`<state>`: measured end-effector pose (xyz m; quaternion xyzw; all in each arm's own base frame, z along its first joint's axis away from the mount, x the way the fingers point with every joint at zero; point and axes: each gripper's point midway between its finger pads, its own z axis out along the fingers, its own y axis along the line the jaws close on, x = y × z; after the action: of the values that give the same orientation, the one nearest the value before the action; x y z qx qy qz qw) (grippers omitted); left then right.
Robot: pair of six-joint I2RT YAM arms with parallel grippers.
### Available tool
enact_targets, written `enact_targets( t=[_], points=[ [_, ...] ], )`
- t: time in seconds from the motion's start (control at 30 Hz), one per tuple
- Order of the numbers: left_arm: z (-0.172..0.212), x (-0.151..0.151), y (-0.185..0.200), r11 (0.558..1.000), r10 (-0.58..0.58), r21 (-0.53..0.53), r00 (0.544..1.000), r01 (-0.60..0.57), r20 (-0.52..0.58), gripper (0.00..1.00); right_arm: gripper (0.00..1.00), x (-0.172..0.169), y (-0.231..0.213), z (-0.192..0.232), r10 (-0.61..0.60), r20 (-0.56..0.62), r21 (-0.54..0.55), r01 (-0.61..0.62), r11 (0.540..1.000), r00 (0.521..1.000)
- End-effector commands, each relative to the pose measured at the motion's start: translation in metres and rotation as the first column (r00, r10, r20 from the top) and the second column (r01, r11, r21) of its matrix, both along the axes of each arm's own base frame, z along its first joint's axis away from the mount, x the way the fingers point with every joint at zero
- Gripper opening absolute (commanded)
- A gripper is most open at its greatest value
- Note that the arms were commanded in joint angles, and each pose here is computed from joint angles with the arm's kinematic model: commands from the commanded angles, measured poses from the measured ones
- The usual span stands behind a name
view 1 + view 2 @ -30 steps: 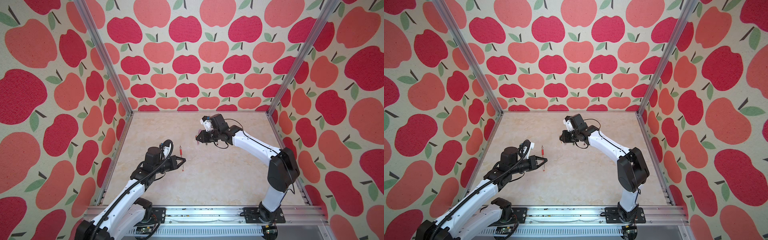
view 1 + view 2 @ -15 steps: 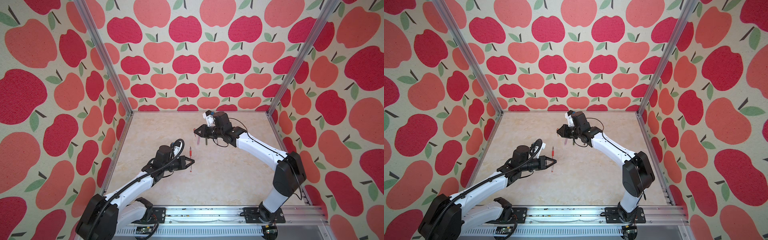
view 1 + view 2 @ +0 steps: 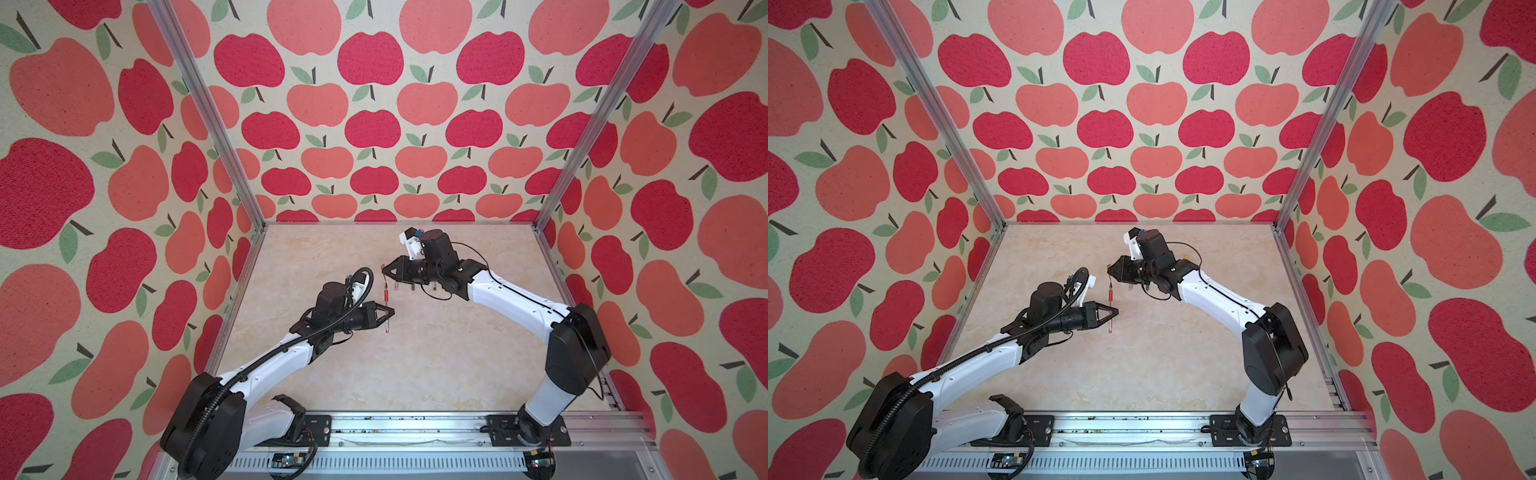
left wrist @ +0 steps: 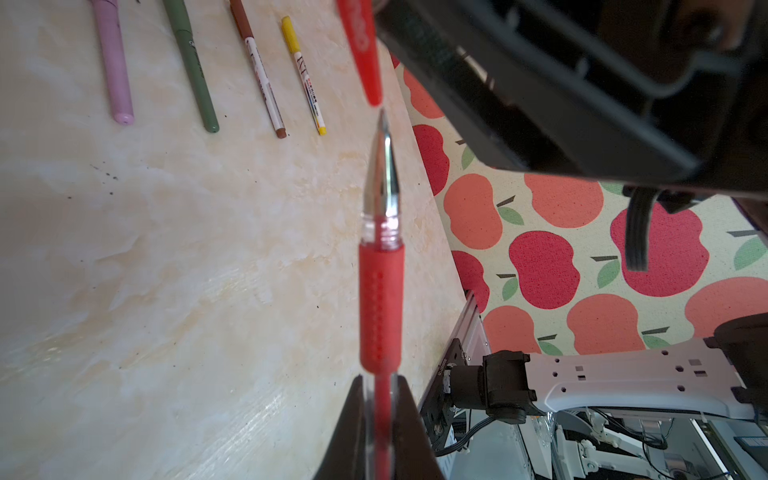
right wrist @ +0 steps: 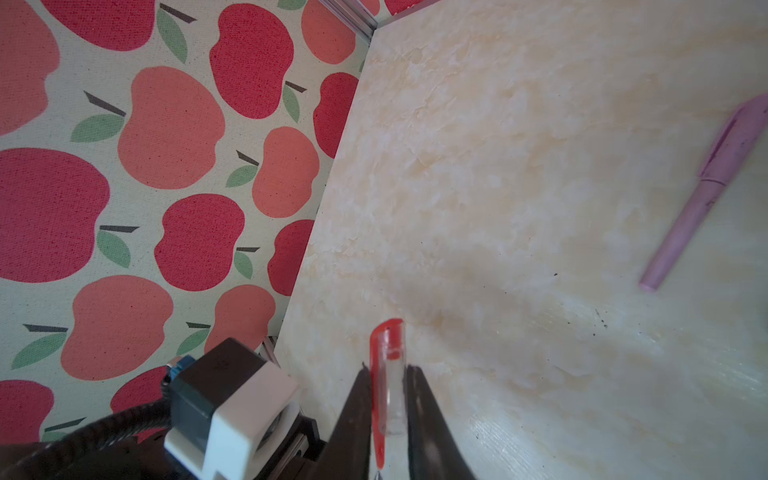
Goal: Insert the pens into the pen caps
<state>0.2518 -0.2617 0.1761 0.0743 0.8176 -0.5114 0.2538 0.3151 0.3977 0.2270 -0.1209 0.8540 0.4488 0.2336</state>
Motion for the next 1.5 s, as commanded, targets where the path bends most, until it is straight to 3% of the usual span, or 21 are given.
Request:
enact_targets(
  t=[0.0,1.17,1.47],
  points=[
    [0.019,0.009,-0.006,0.999,0.004,-0.034,0.999,-0.002,0.049,0.00,0.19,-0.008,0.001,0.014,0.016,0.010,0.040,-0.016,0.999,1.000],
    [0.025,0.018,0.010,0.995,0.091,-0.035,0.993,-0.089,0.081,0.00,0.17,-0.023,0.003,0.026,0.031,0.050,0.039,-0.033,0.999,0.998],
    [0.029,0.005,0.023,0.994,0.106,-0.023,0.991,-0.105,0.081,0.00,0.18,-0.010,-0.011,0.042,-0.022,0.093,0.050,0.017,0.999,0.995]
  ],
)
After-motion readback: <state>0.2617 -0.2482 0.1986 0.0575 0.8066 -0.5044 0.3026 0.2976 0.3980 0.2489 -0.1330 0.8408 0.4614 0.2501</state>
